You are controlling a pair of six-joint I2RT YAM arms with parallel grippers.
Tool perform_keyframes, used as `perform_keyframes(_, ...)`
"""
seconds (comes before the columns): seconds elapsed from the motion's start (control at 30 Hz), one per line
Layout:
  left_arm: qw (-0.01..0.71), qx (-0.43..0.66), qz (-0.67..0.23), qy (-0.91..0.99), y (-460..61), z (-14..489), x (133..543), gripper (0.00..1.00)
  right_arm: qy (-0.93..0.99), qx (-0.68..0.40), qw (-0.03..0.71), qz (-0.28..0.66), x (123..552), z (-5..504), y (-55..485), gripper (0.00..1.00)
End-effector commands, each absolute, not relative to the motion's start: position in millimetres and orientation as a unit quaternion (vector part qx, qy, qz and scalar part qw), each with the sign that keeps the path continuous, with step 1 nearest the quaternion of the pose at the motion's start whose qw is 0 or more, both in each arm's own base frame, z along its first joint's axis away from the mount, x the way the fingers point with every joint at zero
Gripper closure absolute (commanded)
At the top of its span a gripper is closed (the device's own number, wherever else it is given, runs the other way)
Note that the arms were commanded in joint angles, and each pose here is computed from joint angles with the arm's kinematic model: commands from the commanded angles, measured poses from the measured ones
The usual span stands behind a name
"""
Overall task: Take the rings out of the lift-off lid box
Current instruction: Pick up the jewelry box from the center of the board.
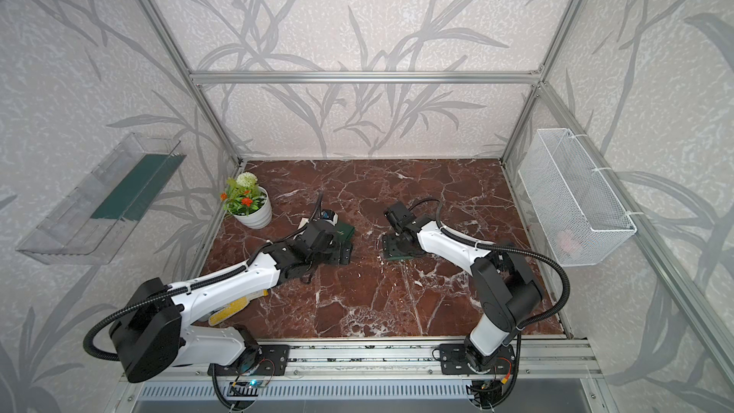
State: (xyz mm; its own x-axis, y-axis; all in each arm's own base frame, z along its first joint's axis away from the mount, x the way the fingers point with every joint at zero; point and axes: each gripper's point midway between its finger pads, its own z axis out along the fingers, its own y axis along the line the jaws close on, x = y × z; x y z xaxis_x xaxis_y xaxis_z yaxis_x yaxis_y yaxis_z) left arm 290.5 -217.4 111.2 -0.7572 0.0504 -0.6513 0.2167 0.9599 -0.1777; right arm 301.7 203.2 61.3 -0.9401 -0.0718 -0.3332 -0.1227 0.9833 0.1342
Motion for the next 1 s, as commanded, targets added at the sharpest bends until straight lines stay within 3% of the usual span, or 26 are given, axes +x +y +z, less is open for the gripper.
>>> perform_keyframes(0.0,0.331,0.064,-0.146,0.930,-227.6,107.3,289.9,0.04,0.979,-0.035,0.175,0.102,297.4,69.9,205.4,0.15)
perform_keyframes(0.47,0.267,0.061,-0.252,0.928,-272.1,90.8,279.2,0.09,0.964,0.010,0.179,0.197,281.4,82.9,219.6,0.16)
perform_keyframes(0.97,0.246,0.067,-0.259,0.932,-284.5,74.9,279.8,0.10,0.955,0.033,0.164,0.246,278.2,81.3,234.1,0.17)
